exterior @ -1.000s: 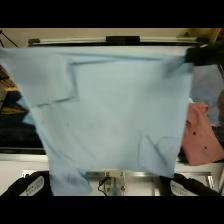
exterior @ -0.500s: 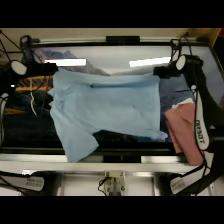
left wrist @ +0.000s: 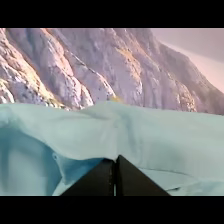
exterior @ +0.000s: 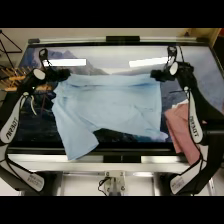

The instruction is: Fold the shirts.

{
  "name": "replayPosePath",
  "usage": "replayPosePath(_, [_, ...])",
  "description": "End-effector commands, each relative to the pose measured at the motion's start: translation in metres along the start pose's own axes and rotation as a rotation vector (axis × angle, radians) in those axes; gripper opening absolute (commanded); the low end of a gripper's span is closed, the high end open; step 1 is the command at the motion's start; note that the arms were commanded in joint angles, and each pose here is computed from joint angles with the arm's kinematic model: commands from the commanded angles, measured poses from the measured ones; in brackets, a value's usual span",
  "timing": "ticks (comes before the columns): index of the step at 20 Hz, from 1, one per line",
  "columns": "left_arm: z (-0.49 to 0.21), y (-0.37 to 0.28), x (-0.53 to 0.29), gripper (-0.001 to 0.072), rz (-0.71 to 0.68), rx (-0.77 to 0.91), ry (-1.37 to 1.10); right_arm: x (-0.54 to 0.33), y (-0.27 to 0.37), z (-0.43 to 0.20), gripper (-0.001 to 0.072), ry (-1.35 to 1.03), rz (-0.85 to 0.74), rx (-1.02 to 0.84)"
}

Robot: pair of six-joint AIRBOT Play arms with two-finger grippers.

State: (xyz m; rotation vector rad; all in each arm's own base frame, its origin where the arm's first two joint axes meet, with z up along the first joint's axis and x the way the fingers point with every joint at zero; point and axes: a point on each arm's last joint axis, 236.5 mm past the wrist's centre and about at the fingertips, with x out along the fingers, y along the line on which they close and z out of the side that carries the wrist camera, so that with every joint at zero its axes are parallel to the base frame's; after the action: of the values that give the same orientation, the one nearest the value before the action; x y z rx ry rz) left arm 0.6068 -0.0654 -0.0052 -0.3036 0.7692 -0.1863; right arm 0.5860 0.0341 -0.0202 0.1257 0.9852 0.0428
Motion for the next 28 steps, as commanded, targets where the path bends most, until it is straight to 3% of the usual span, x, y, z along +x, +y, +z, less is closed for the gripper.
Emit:
replayPosePath(1, [-0.035,0.025,-0.018,0.0028,0.009,0.094,0.226,-0.021,-0.019,-0.05,0.0048,0.23,-0.056,-0.047])
replayPosePath(5, [-0.086,0.061,-0.047,0.0027,0.023,-0.05,0.48,-0.037,-0.013,-0.116,0.0047,0.503,-0.02,-0.021])
replayPosePath(9, [-0.115,0.065,-0.04,0.0028,0.017,-0.109,0.575,-0.024,0.003,-0.152,0.0048,0.575,0.05,0.044])
replayPosePath(10, [-0.118,0.062,-0.036,0.003,0.015,-0.107,0.581,-0.022,0.002,-0.154,0.0079,0.574,0.047,0.056])
replayPosePath(11, [-0.119,0.057,-0.035,0.0081,0.004,-0.106,0.585,-0.022,0.004,-0.152,0.0262,0.566,0.052,0.059])
replayPosePath(12, [-0.119,0.053,-0.037,0.0279,-0.004,-0.107,0.592,-0.025,0.006,-0.148,0.0482,0.554,0.059,0.058])
replayPosePath(13, [-0.118,0.05,-0.043,0.0487,-0.013,-0.106,0.607,-0.034,0.006,-0.14,0.0505,0.54,0.061,0.049])
replayPosePath(14, [-0.115,0.049,-0.052,0.053,-0.021,-0.104,0.622,-0.047,0.005,-0.131,0.0505,0.521,0.059,0.038])
replayPosePath(19, [-0.111,0.046,-0.128,0.0527,-0.051,-0.101,0.734,-0.131,-0.012,-0.14,0.0505,0.587,0.028,-0.001])
replayPosePath(27, [-0.285,0.04,-0.191,0.0526,-0.091,-0.269,0.829,-0.181,-0.021,-0.241,0.0505,0.62,0.078,0.122])
replayPosePath(28, [-0.298,0.033,-0.191,0.0526,-0.12,-0.291,0.831,-0.183,-0.019,-0.248,0.059,0.615,0.082,0.128])
